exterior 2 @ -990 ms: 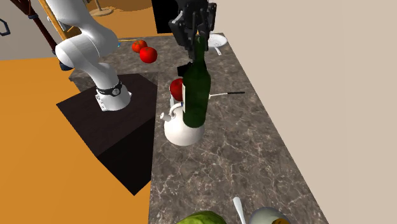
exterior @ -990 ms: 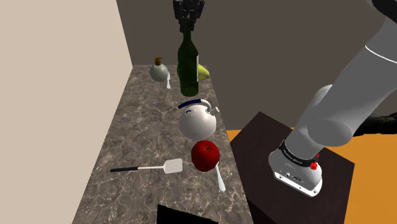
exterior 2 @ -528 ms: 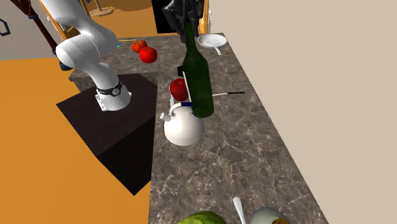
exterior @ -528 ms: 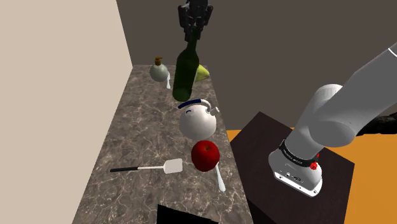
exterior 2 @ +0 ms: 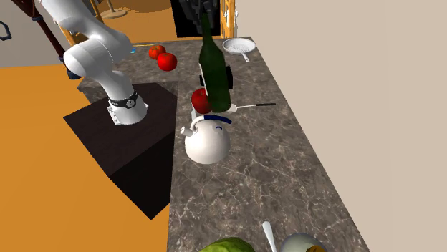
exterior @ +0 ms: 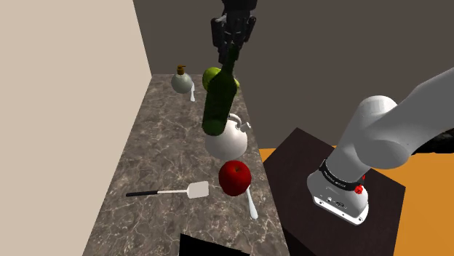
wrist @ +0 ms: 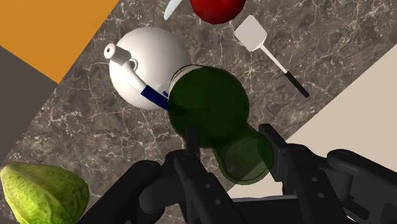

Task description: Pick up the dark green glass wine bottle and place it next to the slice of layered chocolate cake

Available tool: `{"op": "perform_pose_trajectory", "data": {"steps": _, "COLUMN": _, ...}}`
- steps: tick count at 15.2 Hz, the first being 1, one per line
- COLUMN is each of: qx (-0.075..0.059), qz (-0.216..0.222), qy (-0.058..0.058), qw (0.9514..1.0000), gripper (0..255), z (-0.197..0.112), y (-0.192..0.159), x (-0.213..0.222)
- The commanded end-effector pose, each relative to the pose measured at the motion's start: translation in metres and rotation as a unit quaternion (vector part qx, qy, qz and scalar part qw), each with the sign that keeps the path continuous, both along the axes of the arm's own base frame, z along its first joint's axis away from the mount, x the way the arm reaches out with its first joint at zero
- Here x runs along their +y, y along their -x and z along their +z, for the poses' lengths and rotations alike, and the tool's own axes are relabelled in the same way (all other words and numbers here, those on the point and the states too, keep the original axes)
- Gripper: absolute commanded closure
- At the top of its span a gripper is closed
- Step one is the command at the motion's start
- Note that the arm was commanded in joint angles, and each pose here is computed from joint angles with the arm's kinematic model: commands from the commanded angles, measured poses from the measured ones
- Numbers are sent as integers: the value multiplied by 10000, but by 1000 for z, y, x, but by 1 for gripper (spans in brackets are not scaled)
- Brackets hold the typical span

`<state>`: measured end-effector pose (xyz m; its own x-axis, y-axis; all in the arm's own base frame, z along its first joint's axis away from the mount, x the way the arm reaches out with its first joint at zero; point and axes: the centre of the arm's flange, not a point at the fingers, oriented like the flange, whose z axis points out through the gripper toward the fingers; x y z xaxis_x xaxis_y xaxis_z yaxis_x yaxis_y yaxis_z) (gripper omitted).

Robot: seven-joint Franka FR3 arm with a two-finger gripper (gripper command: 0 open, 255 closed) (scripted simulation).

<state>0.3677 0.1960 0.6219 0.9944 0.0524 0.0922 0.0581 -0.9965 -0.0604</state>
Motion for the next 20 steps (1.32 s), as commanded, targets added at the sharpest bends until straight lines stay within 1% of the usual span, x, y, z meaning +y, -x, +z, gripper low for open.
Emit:
{"op": "perform_pose_trajectory", "data": {"steps": 1, "qx": 0, "qz": -6, "qy": 1, "qw": 10000, "gripper": 255, "z": 2, "y": 23, "x": 14}}
{"op": "perform_pose_trajectory", "data": {"steps": 20, "qx": 0, "qz": -6, "qy": 1, "qw": 10000, "gripper": 255, "z": 2, "y": 232, "x": 151}}
